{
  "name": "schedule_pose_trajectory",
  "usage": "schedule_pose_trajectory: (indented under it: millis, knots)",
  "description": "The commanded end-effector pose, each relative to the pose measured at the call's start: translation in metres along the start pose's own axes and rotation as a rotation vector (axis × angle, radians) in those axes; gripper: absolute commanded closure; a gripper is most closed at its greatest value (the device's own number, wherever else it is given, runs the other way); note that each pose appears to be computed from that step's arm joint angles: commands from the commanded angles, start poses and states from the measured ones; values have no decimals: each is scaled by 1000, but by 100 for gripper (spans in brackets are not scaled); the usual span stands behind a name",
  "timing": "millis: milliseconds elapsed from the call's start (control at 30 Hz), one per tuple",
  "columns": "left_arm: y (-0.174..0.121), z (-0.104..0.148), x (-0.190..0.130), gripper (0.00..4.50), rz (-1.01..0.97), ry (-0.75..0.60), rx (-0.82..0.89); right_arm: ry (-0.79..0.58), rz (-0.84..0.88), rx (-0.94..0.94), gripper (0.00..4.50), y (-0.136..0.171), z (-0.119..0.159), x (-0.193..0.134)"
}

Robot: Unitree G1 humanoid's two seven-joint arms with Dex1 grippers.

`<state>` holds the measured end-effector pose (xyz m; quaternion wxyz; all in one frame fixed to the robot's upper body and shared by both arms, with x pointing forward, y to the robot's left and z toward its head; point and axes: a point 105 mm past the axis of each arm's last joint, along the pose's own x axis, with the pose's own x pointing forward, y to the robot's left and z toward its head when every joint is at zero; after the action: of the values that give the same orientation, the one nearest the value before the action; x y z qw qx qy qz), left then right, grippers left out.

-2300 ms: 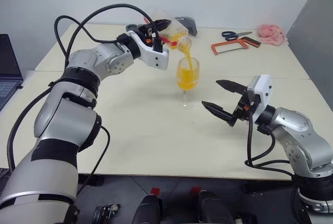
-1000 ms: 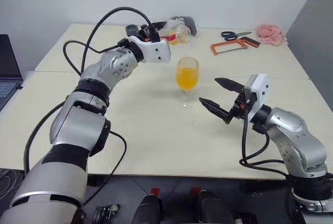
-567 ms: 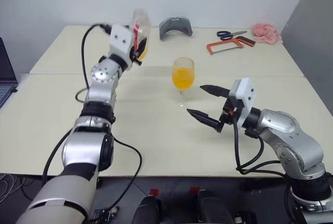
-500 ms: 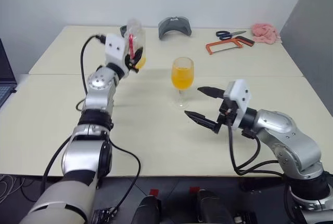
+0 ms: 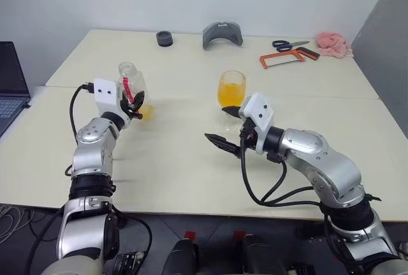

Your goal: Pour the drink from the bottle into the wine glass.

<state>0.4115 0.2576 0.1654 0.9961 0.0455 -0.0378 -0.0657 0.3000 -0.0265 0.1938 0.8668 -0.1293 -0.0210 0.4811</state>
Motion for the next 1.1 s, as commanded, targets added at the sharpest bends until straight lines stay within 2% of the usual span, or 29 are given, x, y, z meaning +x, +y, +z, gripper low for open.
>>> schedule_pose_trajectory:
  millis: [33, 167, 433, 467, 633, 767, 1000, 1100]
  knots:
    - [5, 13, -2, 284, 27, -74, -4, -41, 7, -43, 0, 1, 14, 1]
    - [6, 0, -3, 284, 43, -63, -15, -40, 12, -48, 0, 2, 14, 2]
    - [4, -6, -7, 23, 41, -68, -7, -31, 15, -50, 0, 3, 12, 1]
    - [3, -6, -8, 2, 39, -68, -3, -29, 16, -50, 0, 3, 12, 1]
    - [-3, -9, -14, 2, 1, -67, 26, -7, 13, -60, 0, 3, 3, -2]
    - [-9, -11, -28, 2, -28, -75, 54, 20, -31, -104, 0, 1, -19, -9]
    - [-6, -20, -54, 2, 37, -44, 50, -96, -251, 14, 0, -9, -47, -30]
    - [-13, -23, -65, 2, 33, -19, 22, -139, -419, 81, 0, -24, -61, -45]
